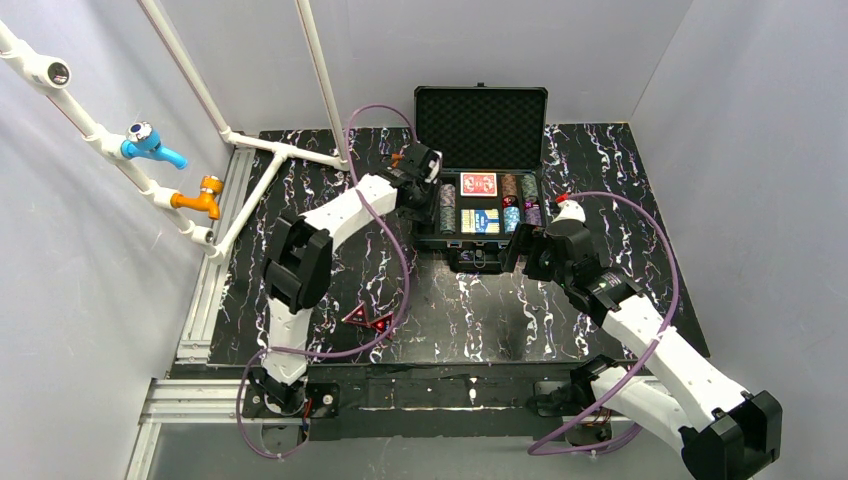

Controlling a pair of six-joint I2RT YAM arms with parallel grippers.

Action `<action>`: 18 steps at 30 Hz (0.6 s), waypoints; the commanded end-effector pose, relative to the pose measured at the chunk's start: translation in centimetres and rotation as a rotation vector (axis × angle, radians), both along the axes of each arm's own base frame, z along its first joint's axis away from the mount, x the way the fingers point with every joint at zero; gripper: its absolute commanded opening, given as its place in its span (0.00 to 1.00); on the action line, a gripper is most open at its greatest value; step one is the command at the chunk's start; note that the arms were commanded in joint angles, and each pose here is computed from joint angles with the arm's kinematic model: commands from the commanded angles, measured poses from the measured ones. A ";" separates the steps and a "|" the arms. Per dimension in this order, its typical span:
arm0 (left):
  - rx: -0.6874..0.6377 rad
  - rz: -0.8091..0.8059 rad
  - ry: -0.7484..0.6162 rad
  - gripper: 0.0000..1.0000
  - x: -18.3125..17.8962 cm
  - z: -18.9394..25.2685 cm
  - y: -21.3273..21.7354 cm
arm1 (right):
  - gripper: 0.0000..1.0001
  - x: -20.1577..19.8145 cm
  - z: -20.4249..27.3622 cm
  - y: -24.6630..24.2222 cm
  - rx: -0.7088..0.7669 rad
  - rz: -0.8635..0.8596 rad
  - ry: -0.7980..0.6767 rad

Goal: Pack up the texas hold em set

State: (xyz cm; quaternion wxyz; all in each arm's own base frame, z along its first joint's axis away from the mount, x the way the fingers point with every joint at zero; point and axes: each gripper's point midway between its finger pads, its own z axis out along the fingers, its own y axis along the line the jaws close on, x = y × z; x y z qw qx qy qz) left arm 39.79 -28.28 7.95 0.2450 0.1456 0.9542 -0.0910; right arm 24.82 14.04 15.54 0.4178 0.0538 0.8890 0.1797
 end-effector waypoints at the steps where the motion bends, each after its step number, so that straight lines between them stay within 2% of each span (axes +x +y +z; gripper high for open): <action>1: -0.016 0.005 -0.172 0.38 0.8 7.5 1.9 | 1.00 0.4 1.0 -0.2 0.003 -0.008 -0.036; 7: 0.014 0.007 -0.261 0.49 -0.6 11.7 4.5 | 1.00 0.8 1.5 -0.2 -0.011 -0.010 -0.047; 15: 0.060 0.063 -0.365 0.51 -2.9 15.2 10.0 | 1.00 1.4 2.0 0.0 -0.019 -0.008 -0.046; 18: 0.080 0.110 -0.428 0.56 -3.6 15.9 12.3 | 1.00 1.5 2.3 0.1 -0.023 -0.010 -0.048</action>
